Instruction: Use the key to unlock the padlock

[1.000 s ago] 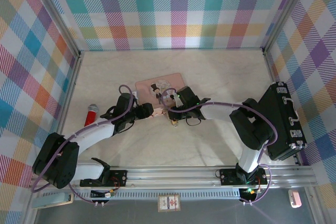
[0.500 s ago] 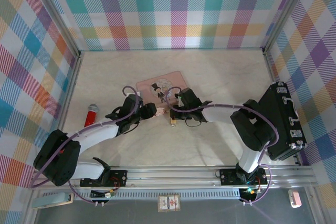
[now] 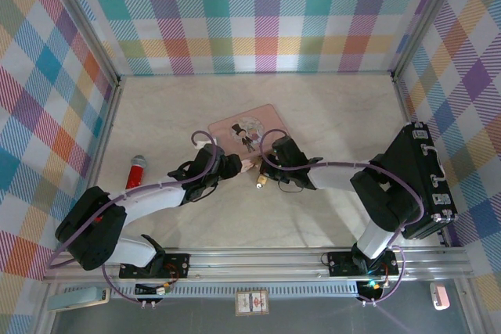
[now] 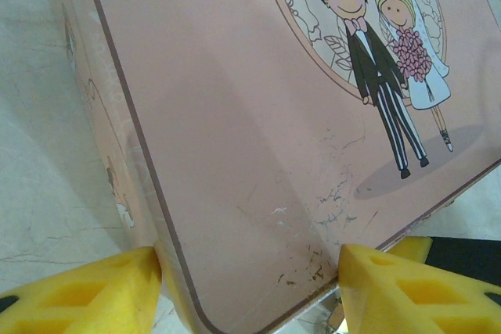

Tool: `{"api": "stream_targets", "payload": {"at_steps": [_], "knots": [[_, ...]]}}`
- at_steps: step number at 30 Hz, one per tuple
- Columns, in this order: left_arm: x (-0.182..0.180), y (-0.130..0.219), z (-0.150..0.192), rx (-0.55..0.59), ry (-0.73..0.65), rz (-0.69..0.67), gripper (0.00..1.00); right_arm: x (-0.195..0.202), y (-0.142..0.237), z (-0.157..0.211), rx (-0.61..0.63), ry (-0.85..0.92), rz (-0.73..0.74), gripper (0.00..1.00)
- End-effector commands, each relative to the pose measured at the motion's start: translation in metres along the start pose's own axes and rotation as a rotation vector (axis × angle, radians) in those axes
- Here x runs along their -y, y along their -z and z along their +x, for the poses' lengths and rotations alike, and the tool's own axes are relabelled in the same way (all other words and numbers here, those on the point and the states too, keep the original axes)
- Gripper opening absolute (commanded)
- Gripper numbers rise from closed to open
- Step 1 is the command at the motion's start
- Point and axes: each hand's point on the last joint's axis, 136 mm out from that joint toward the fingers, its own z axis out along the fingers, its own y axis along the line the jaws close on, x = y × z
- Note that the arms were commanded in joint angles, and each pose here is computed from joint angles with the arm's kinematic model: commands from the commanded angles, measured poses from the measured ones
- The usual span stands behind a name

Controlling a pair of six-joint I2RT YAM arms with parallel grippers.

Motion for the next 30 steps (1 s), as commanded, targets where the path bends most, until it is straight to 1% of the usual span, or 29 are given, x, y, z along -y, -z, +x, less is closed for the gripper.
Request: {"api": "stream_targets", "payload": {"at_steps": [1,5,13,22,27,30], "knots": [[-0.018,-0.001,0.027,-0.084,-0.022,-0.066,0.60,0.009,0.001,-0.008,0.023,-0.147,0.001,0.00],[-0.023,-0.001,0.031,-0.086,-0.011,-0.073,0.60,0.006,0.000,-0.015,0.029,-0.218,-0.040,0.00],[-0.029,0.001,0.032,-0.083,-0.014,-0.092,0.60,0.008,0.000,-0.020,0.060,-0.312,-0.066,0.00],[-0.035,0.001,0.032,-0.079,-0.019,-0.124,0.61,0.014,0.009,-0.031,0.092,-0.367,-0.080,0.00],[-0.037,0.003,0.030,-0.068,-0.008,-0.136,0.61,0.015,0.008,-0.036,0.071,-0.415,-0.117,0.00],[-0.040,0.005,0.028,-0.057,-0.007,-0.150,0.61,0.016,0.011,-0.039,0.085,-0.421,-0.119,0.00]]}}
